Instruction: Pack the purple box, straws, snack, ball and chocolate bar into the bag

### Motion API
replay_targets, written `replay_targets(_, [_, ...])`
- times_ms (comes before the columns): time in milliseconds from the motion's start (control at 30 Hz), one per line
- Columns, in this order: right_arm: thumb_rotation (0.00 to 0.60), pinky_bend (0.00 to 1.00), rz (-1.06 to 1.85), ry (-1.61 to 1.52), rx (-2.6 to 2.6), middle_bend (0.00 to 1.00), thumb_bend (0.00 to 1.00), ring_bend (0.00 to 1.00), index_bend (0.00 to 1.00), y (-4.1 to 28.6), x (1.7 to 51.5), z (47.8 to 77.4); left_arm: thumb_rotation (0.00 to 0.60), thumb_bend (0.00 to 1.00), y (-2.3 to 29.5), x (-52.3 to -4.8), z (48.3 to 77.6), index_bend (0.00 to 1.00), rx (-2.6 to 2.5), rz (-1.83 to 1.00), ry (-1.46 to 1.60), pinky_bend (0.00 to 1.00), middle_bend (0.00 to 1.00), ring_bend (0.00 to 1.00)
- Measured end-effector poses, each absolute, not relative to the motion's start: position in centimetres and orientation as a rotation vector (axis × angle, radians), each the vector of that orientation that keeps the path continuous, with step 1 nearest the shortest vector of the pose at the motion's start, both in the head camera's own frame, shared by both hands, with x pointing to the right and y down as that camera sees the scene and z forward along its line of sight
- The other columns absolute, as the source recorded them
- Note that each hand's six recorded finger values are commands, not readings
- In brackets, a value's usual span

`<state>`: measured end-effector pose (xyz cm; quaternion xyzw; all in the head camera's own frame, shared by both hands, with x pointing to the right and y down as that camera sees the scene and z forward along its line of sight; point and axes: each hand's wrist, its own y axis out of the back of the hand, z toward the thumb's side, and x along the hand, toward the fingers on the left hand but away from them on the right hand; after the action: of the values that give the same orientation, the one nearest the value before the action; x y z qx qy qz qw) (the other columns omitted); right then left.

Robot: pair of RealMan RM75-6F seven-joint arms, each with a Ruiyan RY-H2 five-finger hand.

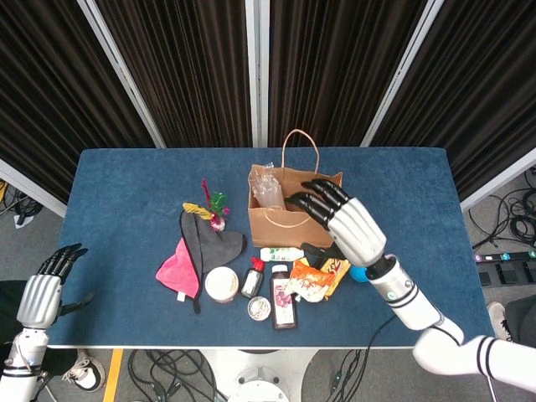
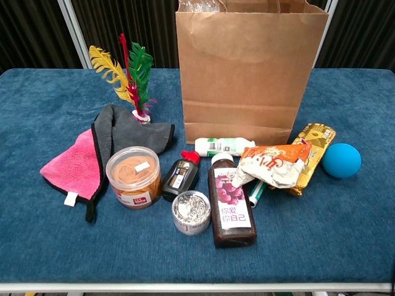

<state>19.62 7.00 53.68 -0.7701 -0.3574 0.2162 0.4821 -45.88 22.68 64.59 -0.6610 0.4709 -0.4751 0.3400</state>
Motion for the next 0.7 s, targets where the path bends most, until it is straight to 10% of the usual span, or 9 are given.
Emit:
replay_targets(233, [0.600,0.20,0.838,-0.630,-1.882,0.26,0.00,0.16,0.21,14.9,25.2,57.9,0.600,0.23,22.7,-45.3,64.6,0.23,-1.729,-1.221,1.219,0.24,0.24,0.16])
replay_targets(700, [0.600,0.21,0.995,-0.503,-2.068,0.25,0.00,0.13,0.22,17.0,24.4,65.9,0.600,0.24,22.9,-46.1,64.3,0.23,-1.701,-1.233,1.243,0.24,0.24,0.16])
